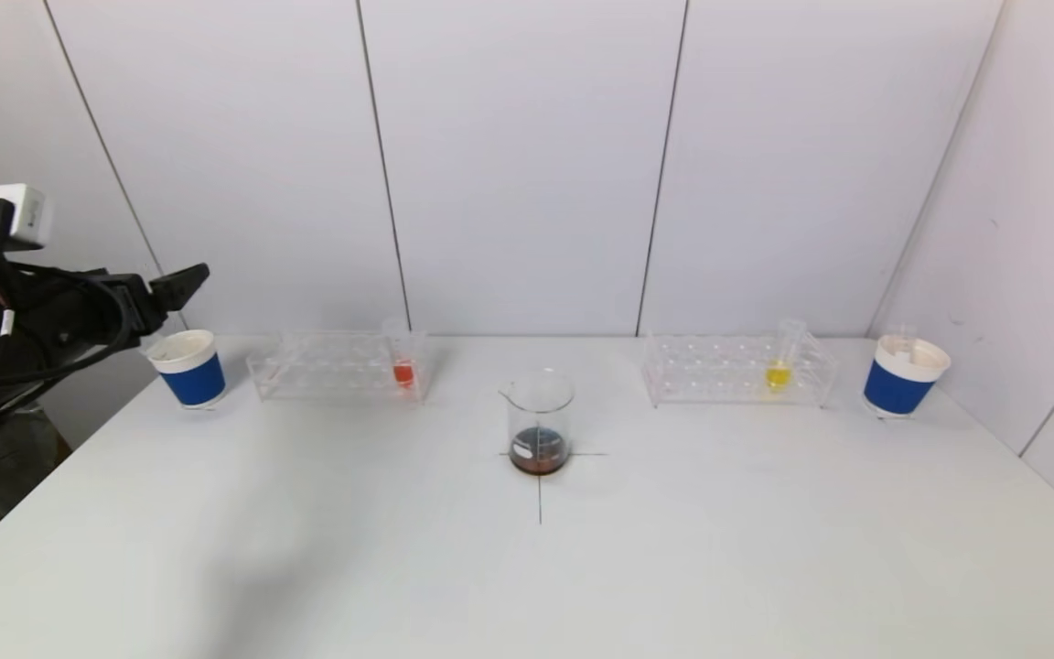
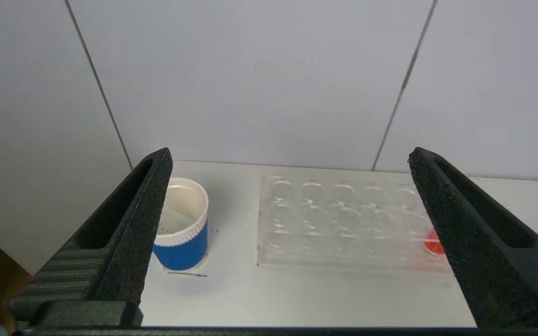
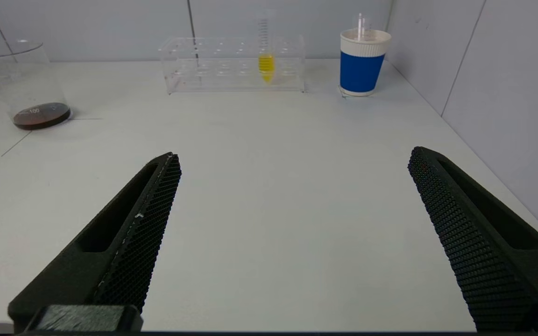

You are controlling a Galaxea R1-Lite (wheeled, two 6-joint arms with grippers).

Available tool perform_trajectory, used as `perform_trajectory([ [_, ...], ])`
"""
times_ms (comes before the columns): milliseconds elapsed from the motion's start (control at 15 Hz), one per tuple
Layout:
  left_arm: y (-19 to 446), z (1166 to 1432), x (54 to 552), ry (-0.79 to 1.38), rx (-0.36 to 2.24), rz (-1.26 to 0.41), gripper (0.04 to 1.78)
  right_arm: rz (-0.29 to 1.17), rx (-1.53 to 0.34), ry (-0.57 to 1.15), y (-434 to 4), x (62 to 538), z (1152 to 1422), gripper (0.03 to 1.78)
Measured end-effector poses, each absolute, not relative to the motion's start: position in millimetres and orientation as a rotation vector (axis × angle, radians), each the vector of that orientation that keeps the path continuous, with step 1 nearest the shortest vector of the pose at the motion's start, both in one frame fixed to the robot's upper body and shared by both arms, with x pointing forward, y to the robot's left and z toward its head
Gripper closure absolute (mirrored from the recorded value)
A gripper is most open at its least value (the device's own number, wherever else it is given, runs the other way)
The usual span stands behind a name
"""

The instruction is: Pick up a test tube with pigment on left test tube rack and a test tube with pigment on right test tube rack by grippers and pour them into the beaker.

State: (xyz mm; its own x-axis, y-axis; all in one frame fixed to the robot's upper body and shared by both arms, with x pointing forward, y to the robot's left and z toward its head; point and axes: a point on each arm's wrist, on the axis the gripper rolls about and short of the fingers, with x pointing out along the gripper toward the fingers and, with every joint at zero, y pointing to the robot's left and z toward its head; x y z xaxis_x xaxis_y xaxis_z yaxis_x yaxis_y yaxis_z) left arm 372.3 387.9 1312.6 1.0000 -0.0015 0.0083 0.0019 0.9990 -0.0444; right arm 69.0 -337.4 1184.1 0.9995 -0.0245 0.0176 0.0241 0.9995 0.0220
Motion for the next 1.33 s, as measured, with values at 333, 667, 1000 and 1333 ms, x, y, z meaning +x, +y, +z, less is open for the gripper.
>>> perform_trajectory([
  [333, 351.8, 1324.1, 316.5, -0.024, -0.056, -0.118, 0.06, -0.025, 0.022, -0.018, -337.4, 69.0, 1184.1, 0.04],
  [667, 338.2, 1328.4, 264.8, -0.036, -0.055, -0.153, 0.06, -0.024, 0.022, -0.018, -337.4, 69.0, 1184.1, 0.04],
  [1000, 334.3, 1322.5, 202.4, -0.025, -0.103, -0.159, 0.06, -0.024, 0.021, -0.018, -337.4, 69.0, 1184.1, 0.04],
  [1333, 329.8, 1308.6, 140.9, 0.010, -0.132, -0.225, 0.06, -0.025, 0.021, -0.018, -337.4, 69.0, 1184.1, 0.04],
])
